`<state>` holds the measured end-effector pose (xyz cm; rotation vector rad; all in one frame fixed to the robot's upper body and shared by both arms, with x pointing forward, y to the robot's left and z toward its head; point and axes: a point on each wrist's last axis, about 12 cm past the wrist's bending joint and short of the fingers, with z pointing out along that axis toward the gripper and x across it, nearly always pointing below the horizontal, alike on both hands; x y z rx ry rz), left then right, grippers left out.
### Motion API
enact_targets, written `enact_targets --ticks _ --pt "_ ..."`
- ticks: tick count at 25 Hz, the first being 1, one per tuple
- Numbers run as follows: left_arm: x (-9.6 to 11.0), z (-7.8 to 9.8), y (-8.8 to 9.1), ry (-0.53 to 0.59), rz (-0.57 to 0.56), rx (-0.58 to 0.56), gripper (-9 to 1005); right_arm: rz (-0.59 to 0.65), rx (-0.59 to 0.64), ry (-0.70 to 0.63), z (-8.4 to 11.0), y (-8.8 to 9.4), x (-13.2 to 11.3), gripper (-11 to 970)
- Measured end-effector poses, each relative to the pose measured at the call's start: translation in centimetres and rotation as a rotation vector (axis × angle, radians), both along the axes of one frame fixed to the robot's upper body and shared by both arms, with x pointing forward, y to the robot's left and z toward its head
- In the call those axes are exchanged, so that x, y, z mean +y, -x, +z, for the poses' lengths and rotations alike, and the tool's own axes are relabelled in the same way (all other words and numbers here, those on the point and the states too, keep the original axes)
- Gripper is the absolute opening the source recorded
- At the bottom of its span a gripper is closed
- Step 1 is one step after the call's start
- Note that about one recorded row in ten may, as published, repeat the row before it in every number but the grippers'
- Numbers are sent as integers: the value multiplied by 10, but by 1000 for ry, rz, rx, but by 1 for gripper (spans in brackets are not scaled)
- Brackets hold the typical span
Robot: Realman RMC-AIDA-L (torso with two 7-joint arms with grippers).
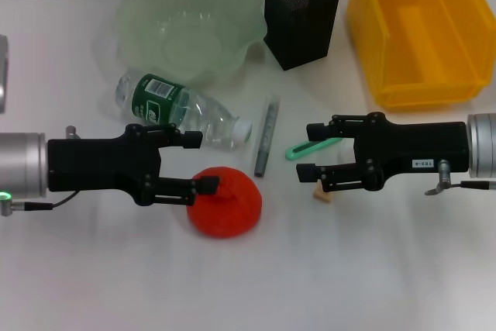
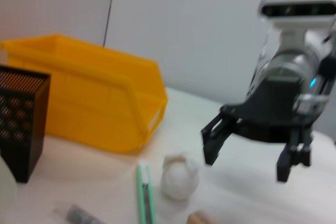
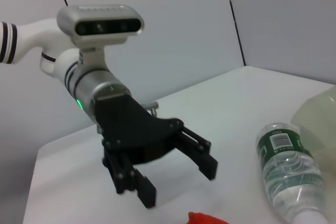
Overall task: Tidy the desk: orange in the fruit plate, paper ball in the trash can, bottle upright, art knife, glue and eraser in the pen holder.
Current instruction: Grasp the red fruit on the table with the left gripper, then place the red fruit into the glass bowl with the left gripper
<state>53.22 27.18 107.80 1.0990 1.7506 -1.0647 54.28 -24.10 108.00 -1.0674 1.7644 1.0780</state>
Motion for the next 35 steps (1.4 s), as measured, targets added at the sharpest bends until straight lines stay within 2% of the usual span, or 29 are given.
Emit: enact_targets --ticks 4,5,8,18,25,35 --pt "-1 -1 -1 -8 2 -3 836 0 0 0 0 0 0 784" --pt "-5 -11 -3 -84 13 -12 837 0 0 1 0 0 0 784" --pt "-10 -18 -3 -132 6 -8 837 -1 -1 2 0 0 -1 784" --pt "-26 -23 -4 -153 -21 -24 830 -6 -4 10 0 -1 -2 785" --pt "-30 -25 -5 -173 -41 -34 640 -4 -4 8 1 -1 -3 784" --pt "-29 -23 -4 -158 -27 -36 418 -12 1 8 -1 1 -6 785"
